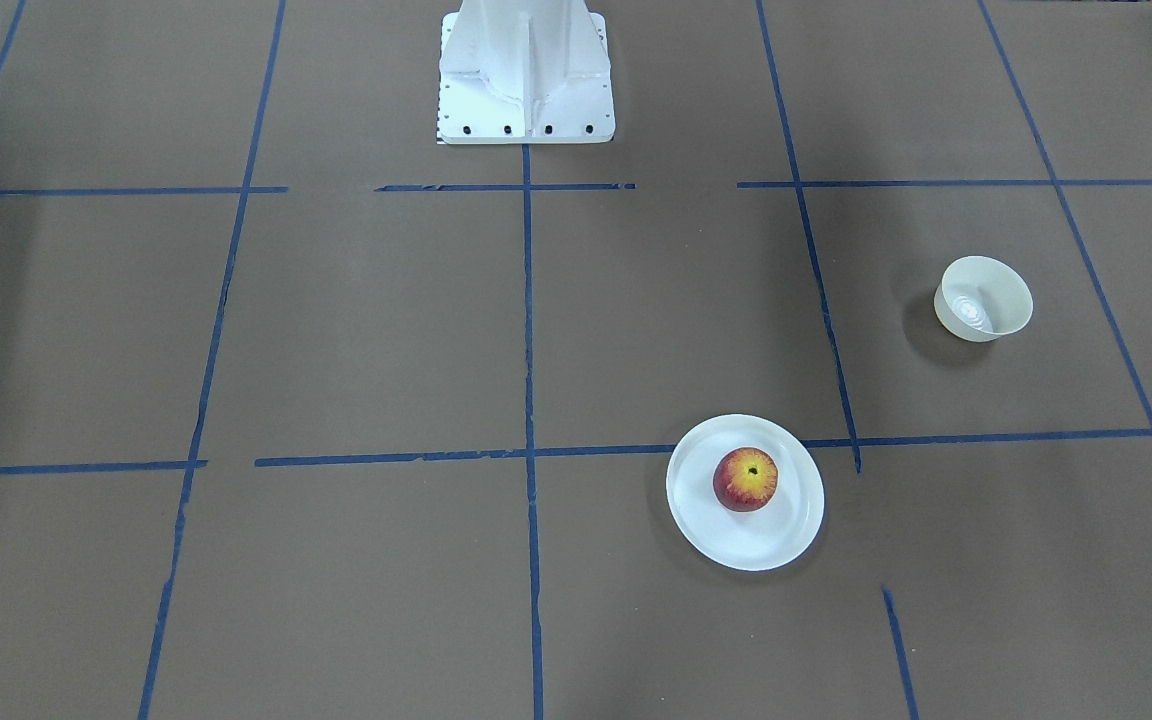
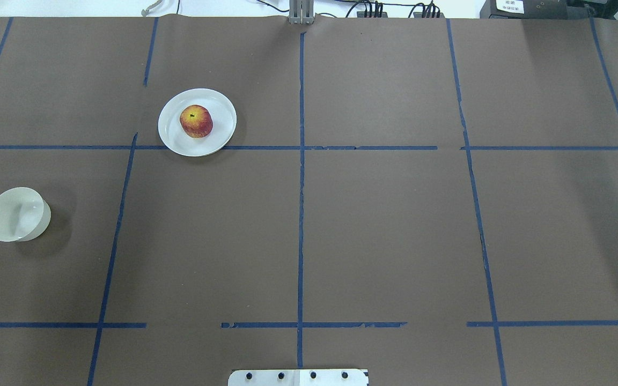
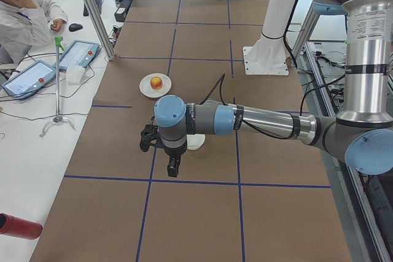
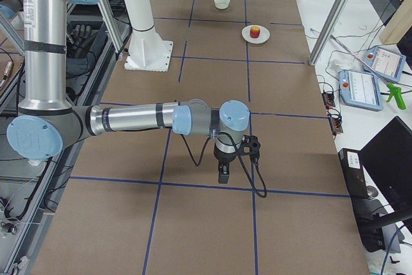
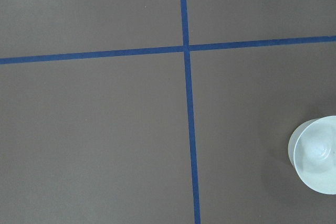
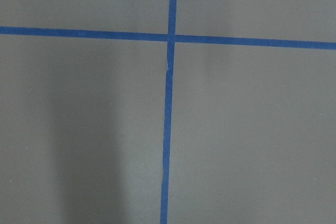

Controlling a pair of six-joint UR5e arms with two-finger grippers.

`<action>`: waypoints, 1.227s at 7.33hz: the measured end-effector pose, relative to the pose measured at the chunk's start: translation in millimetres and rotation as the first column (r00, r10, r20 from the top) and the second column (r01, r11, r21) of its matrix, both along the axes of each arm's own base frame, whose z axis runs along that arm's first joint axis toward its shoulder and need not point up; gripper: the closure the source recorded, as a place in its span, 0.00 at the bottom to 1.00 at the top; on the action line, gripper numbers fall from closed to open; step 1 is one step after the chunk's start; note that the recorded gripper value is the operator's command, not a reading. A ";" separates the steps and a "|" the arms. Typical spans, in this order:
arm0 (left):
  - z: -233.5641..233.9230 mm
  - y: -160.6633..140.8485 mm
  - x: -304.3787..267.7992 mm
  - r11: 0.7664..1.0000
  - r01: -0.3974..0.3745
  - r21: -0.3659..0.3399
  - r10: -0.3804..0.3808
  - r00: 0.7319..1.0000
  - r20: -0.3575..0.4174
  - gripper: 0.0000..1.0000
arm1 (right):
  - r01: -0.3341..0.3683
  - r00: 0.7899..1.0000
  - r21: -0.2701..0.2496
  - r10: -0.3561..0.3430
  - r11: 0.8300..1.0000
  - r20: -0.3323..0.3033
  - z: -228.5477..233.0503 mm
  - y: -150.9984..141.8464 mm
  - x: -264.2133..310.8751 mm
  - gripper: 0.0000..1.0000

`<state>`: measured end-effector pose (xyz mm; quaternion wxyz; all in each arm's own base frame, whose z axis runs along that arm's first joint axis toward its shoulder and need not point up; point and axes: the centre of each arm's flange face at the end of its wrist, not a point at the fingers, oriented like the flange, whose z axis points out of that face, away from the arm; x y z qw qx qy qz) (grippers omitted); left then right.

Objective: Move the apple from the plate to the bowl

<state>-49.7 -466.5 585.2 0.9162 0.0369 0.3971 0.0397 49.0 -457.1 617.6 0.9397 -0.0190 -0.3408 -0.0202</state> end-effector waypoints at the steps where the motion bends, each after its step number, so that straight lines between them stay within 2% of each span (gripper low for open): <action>1: -20.6 -11.4 49.8 1.000 0.003 -0.006 -0.003 0.999 -0.039 0.00 | 0.000 1.000 0.001 0.000 1.000 0.000 -0.2 0.0 0.0 0.00; 3: -80.4 -36.8 140.5 0.999 0.033 -0.039 -0.037 0.992 -0.119 0.00 | 0.000 1.000 0.001 0.000 1.000 0.000 -0.5 0.0 0.0 0.00; 5: -165.0 -64.0 259.0 0.991 0.022 -0.135 -0.046 0.983 -0.178 0.00 | 0.000 1.000 0.001 0.000 1.000 0.000 -0.4 0.0 0.0 0.00; 6: -201.4 -77.1 312.0 0.980 0.030 -0.196 -0.068 0.980 -0.189 0.00 | 0.000 1.000 0.001 0.000 1.000 0.000 -0.4 0.0 0.0 0.00; 8: -254.6 -119.5 396.7 0.947 0.098 -0.305 -0.152 0.976 -0.158 0.00 | 0.000 1.000 0.001 0.000 1.000 0.000 -0.5 0.0 0.0 0.00; 9: -270.5 -132.4 425.0 0.938 0.115 -0.328 -0.170 0.975 -0.142 0.00 | 0.000 1.000 0.002 0.000 1.000 0.000 -0.5 -0.1 0.0 0.00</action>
